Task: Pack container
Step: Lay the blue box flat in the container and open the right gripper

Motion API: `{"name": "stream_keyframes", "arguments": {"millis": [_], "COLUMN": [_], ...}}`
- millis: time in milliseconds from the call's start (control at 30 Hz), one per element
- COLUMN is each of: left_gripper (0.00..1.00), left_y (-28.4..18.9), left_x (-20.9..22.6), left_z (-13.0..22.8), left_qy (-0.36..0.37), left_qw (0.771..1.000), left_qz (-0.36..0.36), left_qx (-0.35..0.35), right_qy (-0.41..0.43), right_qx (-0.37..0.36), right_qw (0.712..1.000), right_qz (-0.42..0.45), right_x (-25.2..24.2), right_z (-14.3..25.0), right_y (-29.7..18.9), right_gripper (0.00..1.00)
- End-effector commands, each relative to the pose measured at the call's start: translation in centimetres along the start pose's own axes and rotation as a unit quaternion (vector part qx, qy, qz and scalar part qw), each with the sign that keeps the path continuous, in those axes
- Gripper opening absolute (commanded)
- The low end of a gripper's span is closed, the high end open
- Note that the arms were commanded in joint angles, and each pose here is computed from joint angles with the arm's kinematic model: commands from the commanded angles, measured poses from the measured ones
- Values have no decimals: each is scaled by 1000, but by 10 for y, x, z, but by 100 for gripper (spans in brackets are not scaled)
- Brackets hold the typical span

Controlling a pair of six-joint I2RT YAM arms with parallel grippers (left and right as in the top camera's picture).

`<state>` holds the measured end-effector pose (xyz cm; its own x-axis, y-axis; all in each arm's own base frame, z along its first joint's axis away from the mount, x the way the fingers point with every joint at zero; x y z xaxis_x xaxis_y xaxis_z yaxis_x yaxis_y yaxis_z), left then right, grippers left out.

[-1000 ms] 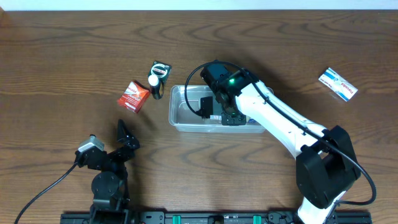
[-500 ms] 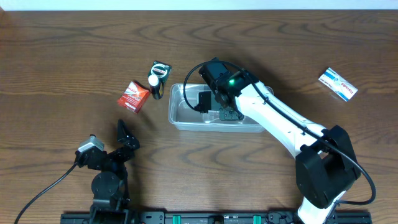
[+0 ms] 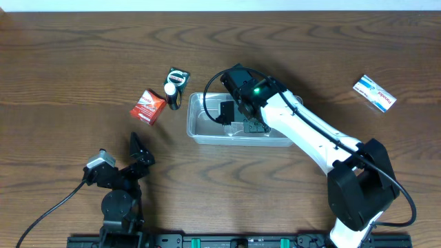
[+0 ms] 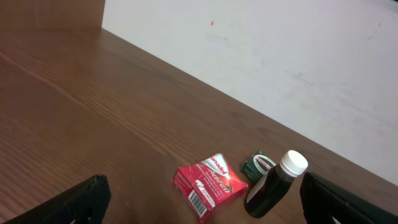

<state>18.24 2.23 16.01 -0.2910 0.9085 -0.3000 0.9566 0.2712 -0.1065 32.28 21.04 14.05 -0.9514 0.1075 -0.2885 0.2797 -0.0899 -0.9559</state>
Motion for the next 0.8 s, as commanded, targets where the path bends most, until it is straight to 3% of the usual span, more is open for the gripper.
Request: {"name": "stream_keyframes", "arguments": {"millis": [0, 767], "left_gripper": [98, 98], "left_y": [1, 1], "left_x": [7, 7], "left_z": [12, 12], "left_qy": [17, 17], "left_qw": [1000, 1000], "left_qz": [-19, -19], "left_qx": [16, 17], "right_qy": [-3, -3], "right_qx": [2, -4], "right_qw": [1000, 1000], "right_qz": [5, -3], "right_x": [2, 4], "right_z": [1, -1], "right_y": [-3, -3], "right_gripper": [1, 23]}}
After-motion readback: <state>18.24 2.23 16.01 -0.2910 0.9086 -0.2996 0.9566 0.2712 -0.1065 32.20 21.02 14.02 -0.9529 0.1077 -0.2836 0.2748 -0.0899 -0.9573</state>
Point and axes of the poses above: each gripper's point midway between its finger pads, its own y axis out along the fingers, its own x axis along the line the jaws close on, z = x × y, the point moved 6 cm from there along -y, back along the fingers, and after that the axes turned 6 degrees about y, right-handed, at the moved point
